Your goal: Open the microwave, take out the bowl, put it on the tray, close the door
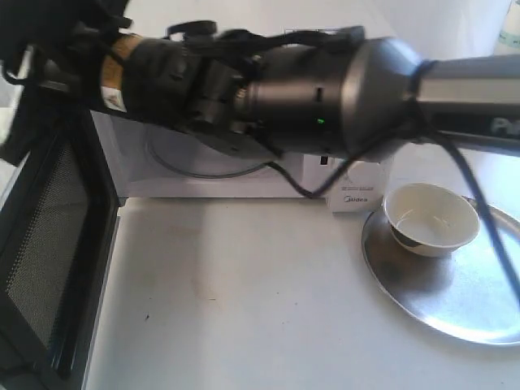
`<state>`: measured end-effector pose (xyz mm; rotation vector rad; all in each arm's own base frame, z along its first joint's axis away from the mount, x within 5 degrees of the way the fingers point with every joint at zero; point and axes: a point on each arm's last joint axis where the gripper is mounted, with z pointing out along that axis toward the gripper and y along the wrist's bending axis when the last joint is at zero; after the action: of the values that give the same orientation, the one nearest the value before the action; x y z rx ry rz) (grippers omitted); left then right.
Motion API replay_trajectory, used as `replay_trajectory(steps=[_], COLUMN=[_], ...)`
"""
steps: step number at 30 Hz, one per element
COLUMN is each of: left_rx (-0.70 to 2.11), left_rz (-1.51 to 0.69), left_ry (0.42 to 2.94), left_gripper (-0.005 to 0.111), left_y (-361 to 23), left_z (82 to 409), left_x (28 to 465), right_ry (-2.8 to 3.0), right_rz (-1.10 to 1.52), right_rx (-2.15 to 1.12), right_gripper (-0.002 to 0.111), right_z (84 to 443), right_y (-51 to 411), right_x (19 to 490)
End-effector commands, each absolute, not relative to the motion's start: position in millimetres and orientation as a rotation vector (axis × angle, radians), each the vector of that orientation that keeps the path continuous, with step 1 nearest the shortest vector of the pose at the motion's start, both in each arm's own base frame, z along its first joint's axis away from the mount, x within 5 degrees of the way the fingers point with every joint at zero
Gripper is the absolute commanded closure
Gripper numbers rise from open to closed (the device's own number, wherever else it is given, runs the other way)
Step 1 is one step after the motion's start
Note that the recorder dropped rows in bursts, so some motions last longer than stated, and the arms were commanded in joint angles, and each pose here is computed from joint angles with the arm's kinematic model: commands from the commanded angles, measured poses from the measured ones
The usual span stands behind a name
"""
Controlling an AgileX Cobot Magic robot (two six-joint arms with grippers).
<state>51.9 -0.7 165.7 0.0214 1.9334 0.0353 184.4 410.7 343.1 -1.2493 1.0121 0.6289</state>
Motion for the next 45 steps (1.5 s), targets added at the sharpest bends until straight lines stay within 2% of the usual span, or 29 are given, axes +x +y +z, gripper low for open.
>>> replay_trajectory(steps=[1, 4, 8, 13, 17, 21, 24, 29, 35, 39, 45], left_rx=[0.020, 0.020, 0.020, 0.020, 0.020, 0.020, 0.020, 0.020, 0.020, 0.020, 0.020], left_rz=[0.023, 0.023, 0.023, 0.023, 0.023, 0.023, 0.023, 0.023, 0.023, 0.023, 0.023], left_ry=[1.930, 1.930, 1.930, 1.930, 1.930, 1.930, 1.930, 1.930, 1.928, 1.928, 1.928], left_gripper=[0.107, 0.107, 0.107, 0.107, 0.107, 0.107, 0.107, 0.107, 0.107, 0.107, 0.107], left_y=[-1.3, -1.3, -1.3, -1.3, -1.3, -1.3, -1.3, -1.3, -1.3, -1.3, -1.3], left_z=[166.5, 166.5, 166.5, 166.5, 166.5, 166.5, 166.5, 166.5, 166.7, 166.7, 166.7], left_x=[51.8, 51.8, 51.8, 51.8, 51.8, 51.8, 51.8, 51.8, 51.8, 51.8, 51.8], right_ry=[1.034, 1.084, 1.061, 0.853, 0.947, 1.165, 1.236, 1.418, 1.592, 1.710, 1.906], right_rz=[0.582, 0.548, 0.436, -0.037, -0.496, -0.906, -1.090, -1.147, -1.103, -0.956, -0.536], right_rx=[-1.251, -1.294, -1.467, -1.894, -2.070, -1.942, -1.814, -1.630, -1.464, -1.420, -1.095], right_gripper=[0.108, 0.108, 0.108, 0.108, 0.108, 0.108, 0.108, 0.108, 0.108, 0.108, 0.108], right_z=[361.6, 360.9, 335.1, 284.9, 265.1, 273.0, 282.8, 286.6, 288.1, 300.3, 357.2], right_y=[440.0, 455.4, 476.8, 483.7, 461.2, 431.3, 414.0, 389.3, 369.2, 361.9, 335.6], right_x=[176.5, 160.5, 127.8, 107.8, 131.0, 165.0, 193.3, 235.2, 261.8, 255.5, 234.4])
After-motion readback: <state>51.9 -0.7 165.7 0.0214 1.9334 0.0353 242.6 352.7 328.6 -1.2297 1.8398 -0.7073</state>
